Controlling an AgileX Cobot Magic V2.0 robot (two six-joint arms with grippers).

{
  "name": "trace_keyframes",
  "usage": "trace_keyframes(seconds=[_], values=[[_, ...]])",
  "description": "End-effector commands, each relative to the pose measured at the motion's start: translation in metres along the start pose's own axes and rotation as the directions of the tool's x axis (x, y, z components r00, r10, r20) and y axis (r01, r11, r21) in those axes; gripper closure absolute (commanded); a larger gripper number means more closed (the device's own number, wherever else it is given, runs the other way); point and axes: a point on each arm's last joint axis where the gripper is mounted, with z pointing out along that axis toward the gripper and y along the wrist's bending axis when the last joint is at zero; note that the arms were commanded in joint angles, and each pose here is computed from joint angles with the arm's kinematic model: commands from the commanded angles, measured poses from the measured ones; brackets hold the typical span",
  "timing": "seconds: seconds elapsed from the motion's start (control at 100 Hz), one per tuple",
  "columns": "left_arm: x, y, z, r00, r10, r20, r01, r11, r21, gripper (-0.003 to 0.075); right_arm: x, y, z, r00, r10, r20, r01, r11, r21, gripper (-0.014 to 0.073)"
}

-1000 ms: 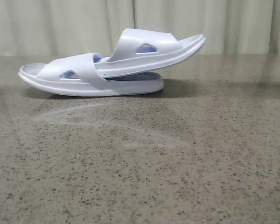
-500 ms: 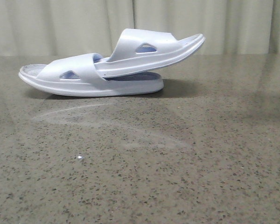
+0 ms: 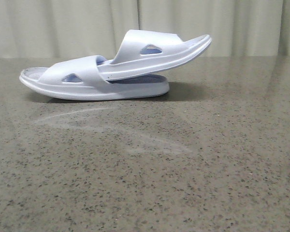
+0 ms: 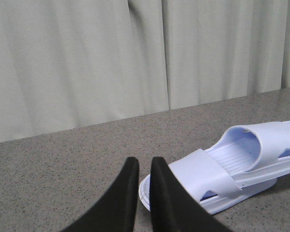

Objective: Insert blue slippers together front up

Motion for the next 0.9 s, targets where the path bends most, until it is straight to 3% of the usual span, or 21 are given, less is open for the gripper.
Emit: trace_keyframes(seconds=[0.0,0.21,0.89], values=[[-0.002,-0.003,-0.01,0.998,-0.027,0.065,0.029,0.999,-0.023,0.0705,-0.002,0.002,-0.009,0.998,-0.005,0.059,0.004,1.0,0.015,0.0673],[0.008,-0.002,-0.02,0.996,-0.018,0.091,0.027,0.995,-0.099,0.0705,0.009,0.0,-0.014,0.998,-0.004,0.067,0.0,0.999,0.048,0.0673],[0.008,-0.005,-0.02,0.996,-0.022,0.091,0.027,0.998,-0.06,0.0705,0.01,0.0,-0.014,0.998,-0.003,0.066,0.0,0.999,0.049,0.0673]])
